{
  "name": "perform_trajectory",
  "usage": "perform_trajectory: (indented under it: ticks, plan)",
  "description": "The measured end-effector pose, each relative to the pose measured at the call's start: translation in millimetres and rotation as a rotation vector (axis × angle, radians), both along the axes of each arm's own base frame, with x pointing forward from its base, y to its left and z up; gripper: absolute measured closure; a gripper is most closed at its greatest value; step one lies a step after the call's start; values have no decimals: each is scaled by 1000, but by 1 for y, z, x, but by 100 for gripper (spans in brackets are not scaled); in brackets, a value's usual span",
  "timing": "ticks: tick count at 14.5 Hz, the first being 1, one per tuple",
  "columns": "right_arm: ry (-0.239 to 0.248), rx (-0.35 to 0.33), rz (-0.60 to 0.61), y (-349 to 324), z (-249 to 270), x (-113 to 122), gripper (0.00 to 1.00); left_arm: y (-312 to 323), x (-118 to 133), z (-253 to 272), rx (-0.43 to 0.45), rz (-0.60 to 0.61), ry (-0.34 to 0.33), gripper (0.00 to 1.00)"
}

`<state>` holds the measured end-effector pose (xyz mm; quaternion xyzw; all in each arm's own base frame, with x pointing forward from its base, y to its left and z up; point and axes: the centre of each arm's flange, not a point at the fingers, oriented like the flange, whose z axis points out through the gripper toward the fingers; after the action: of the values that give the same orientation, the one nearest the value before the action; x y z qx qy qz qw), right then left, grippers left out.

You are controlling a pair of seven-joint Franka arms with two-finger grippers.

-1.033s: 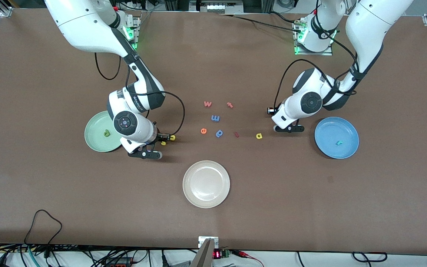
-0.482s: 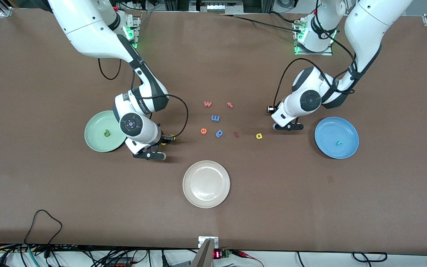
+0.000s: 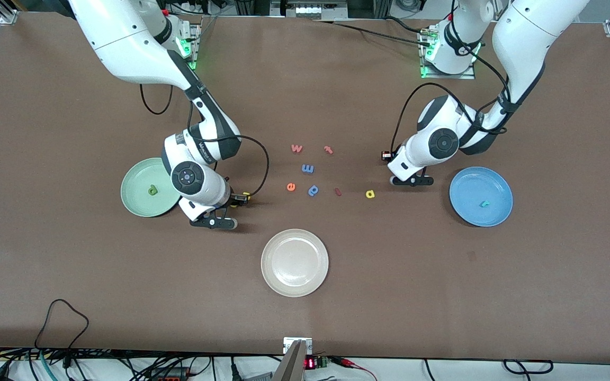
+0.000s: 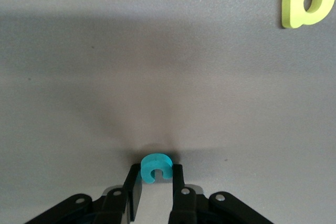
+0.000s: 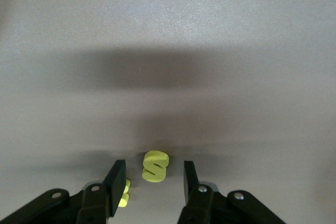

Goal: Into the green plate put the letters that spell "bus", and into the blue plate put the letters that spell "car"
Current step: 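Grasp the cyan c with the left gripper while the right gripper grasps s, then drop the cyan c on the blue plate while the right gripper places s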

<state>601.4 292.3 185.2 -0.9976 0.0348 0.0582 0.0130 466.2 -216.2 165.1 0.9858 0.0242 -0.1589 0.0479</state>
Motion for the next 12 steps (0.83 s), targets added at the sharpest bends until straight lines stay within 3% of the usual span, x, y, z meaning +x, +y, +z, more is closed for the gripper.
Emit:
perform_trajectory:
  ticks: [3,7,9,12]
  plan:
    - [-1,0,0,0,-2,0,47,11,10,5,0,26,-10,72]
    - [-2,-2,1,0,-7,0,49,85,72,67,42,40,-31,72]
    - [-2,-3,2,-1,-9,0,53,143,106,107,60,19,-77,72]
    - [-2,-3,2,-1,-9,0,54,225,124,111,133,-23,-114,72]
